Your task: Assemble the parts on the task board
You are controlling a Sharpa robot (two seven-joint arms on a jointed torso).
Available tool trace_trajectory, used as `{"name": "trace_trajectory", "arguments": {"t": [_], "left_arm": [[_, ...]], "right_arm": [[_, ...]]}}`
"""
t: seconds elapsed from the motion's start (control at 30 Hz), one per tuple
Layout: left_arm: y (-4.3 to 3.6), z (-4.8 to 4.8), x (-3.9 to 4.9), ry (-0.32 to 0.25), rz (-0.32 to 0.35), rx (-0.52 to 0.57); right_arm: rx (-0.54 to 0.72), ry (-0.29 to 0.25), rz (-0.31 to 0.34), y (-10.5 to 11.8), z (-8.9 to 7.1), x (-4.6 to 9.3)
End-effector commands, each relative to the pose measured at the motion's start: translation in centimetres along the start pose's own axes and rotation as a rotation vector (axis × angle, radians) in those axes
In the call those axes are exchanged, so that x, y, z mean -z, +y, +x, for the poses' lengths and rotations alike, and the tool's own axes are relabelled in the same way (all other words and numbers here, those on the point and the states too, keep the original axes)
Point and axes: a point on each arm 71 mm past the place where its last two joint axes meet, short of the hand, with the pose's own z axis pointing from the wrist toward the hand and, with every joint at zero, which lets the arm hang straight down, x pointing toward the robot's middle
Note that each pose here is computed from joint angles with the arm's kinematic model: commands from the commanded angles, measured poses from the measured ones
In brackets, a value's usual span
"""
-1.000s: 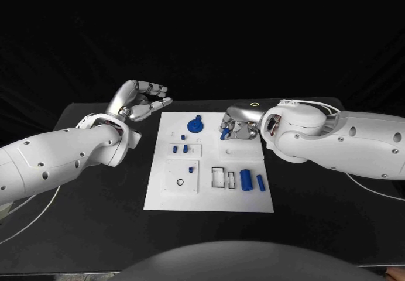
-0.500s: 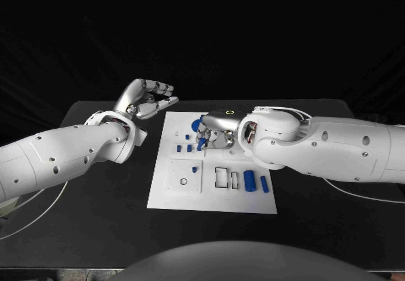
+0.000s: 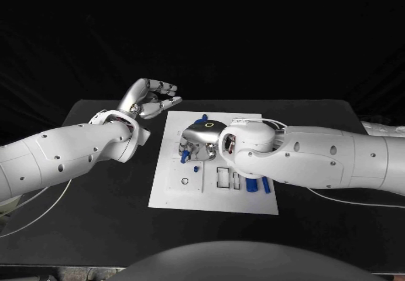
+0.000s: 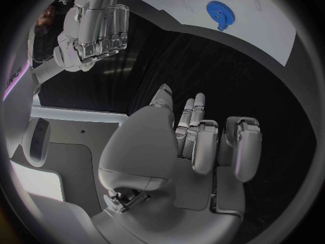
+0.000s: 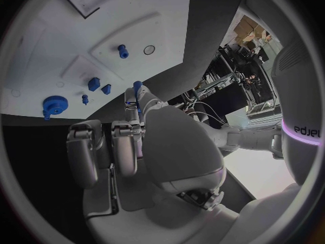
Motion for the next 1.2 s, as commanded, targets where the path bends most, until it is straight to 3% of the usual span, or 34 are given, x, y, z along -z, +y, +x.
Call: {"name": "trace_trajectory", "arguments": {"t": [0.03,0.47,1.2], "left_arm": [[-0.2,0.17,-0.07,0.011,0.014,0.005],[-0.16,0.04,0.03,0.009,0.013,0.004],[-0.14,-0.08,0.16,0.009,0.012,0.005]], "right_arm": [[0.088,0.03,-0.038,0.6,0.4,-0.4],[0.169,0.098,-0.066,2.0,1.4,-1.1],[0.197,0.174,-0.096,2.9,2.1,-0.9]]}}
